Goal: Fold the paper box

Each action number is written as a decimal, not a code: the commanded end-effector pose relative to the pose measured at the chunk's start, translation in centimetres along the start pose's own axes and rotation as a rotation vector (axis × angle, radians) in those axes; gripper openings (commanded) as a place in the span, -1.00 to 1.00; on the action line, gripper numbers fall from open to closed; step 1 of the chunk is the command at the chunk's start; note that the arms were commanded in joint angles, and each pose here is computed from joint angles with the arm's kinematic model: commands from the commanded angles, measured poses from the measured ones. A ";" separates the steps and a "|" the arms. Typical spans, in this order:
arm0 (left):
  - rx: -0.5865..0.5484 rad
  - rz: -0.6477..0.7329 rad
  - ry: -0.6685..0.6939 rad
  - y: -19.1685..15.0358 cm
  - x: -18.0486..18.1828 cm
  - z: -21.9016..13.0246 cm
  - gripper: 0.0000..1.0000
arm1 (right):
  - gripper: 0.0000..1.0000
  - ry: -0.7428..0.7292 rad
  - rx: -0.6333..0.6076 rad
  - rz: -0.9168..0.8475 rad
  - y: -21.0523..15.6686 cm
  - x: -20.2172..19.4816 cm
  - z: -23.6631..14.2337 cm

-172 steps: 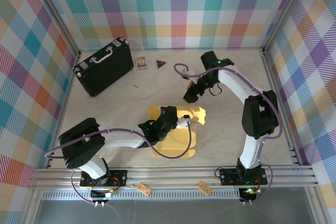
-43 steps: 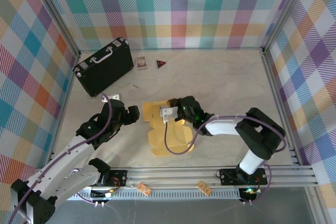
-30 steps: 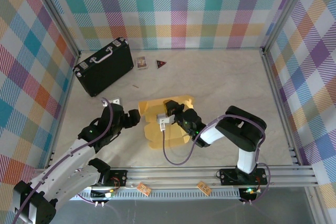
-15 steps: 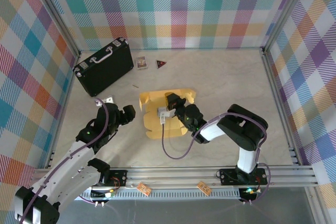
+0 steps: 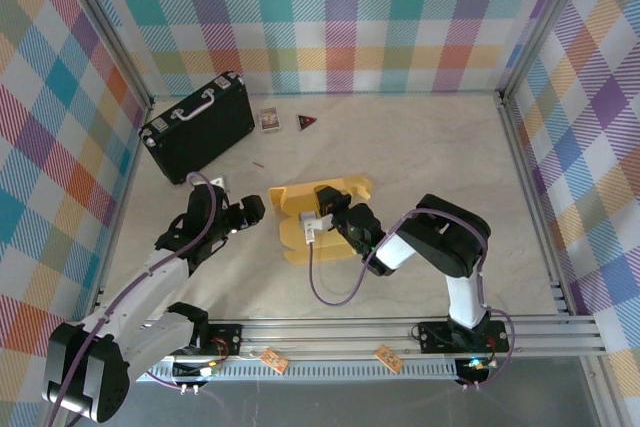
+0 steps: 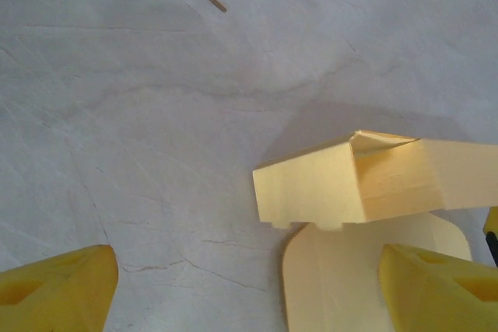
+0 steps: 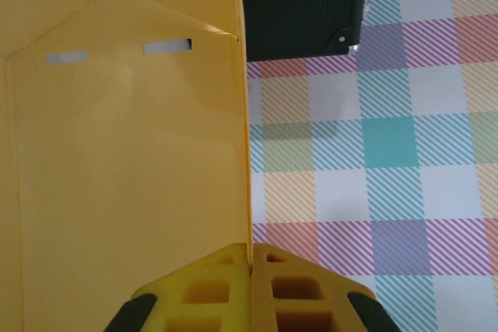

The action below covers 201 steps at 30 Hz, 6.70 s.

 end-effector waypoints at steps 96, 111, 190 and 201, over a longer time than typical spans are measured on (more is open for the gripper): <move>0.356 0.265 -0.420 -2.9 -5.6 5.9 0.12 | -1.00 0.000 -0.001 0.115 0.6 1.1 0.9; 0.340 0.549 -0.209 -2.7 -6.4 7.1 0.16 | -1.00 -0.001 -0.004 0.121 0.6 1.1 1.0; 0.086 0.492 0.092 -0.4 -7.1 10.2 -1.00 | 0.27 -0.100 0.006 0.352 0.2 -3.2 -0.2; 0.121 0.505 0.096 -0.8 -6.8 9.7 -1.00 | 0.49 0.144 -0.070 0.803 -1.1 -7.2 -5.3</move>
Point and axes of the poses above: each hand's point on the last joint's axis, 136 mm out from that joint toward the fingers, its own z axis out along the fingers, its own x axis along the line the jaws close on, y = z × x, the point moved 7 cm from there along -z, back along the fingers, and after that the axes turned 7 degrees about -z, right-handed, at the moved point
